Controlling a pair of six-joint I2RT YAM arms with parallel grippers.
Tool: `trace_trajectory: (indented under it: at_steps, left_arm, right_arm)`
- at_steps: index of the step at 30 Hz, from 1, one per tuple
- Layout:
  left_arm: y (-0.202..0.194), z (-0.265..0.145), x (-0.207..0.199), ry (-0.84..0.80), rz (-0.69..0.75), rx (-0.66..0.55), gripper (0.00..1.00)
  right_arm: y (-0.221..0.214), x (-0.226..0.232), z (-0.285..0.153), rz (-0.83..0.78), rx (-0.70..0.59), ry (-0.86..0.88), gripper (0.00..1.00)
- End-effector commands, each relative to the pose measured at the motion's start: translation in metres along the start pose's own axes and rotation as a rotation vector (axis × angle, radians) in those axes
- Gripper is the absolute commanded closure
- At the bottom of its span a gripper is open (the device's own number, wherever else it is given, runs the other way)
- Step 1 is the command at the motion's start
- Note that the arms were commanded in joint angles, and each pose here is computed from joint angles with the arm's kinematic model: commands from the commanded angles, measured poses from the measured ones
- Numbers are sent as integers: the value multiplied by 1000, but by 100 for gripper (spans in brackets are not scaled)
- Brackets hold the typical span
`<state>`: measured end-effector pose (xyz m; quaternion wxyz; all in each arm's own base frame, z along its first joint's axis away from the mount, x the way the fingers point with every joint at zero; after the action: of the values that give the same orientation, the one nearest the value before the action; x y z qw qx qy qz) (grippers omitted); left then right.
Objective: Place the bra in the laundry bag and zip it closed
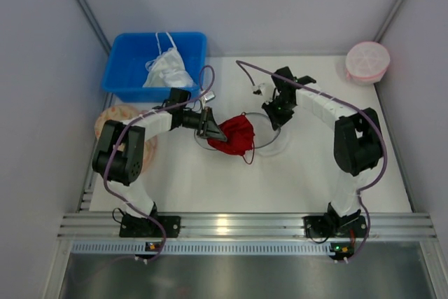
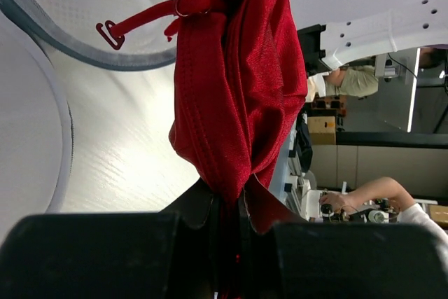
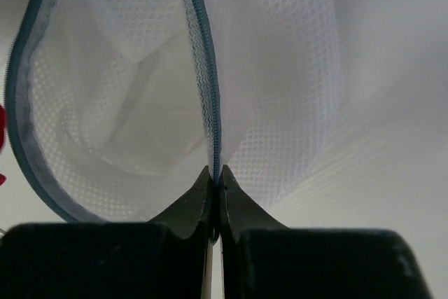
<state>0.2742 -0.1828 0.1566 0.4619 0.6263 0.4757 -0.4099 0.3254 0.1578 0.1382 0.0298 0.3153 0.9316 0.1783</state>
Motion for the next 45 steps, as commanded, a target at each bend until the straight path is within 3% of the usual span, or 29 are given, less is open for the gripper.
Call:
trace_trajectory:
  at_steps: [1,9,13,18,25,27,30,36,42,45]
  left_arm:
    - [4,10,-2,-53,46,43,100]
    - [3,42,12,-62,-115,144,100]
    - [10,54,18,-59,-208,172,100]
    - [27,58,12,-31,-210,143,100]
    - [44,59,6,29,-178,68,100]
    - [62,58,-2,24,-123,-61,100]
    - [66,51,-4,29,-182,-261,100]
    - [80,63,-10,71,-222,-438,100]
    - [78,89,-15,76,-313,-483,100]
    - [71,103,-2,160,-415,-500,100]
  right_arm:
    - [31,-8,-24,-44,-187,-21,100]
    - [52,20,-52,-324,-346,33,100]
    - [49,37,-49,-416,-349,67,100]
    - [44,51,-45,-454,-348,87,100]
    - [31,61,-36,-410,-330,118,100]
    - [31,63,-37,-375,-340,129,100]
    - [31,68,-36,-316,-344,167,100]
    - [27,83,-24,-180,-321,337,100]
    - [33,92,-19,-34,-366,520,100]
    - [37,96,-17,63,-389,637,100]
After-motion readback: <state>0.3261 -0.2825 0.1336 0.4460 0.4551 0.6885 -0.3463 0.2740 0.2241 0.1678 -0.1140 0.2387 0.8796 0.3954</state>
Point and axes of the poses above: each gripper's point midway between its finger pads, its own z axis out along the fingers, its own x axis along the line the jaws close on, y = z × x, the point moved 7 cm from there along -z, back along the fingers, and after that the axes turned 8 degrees about -z, right-handed, at the moved point
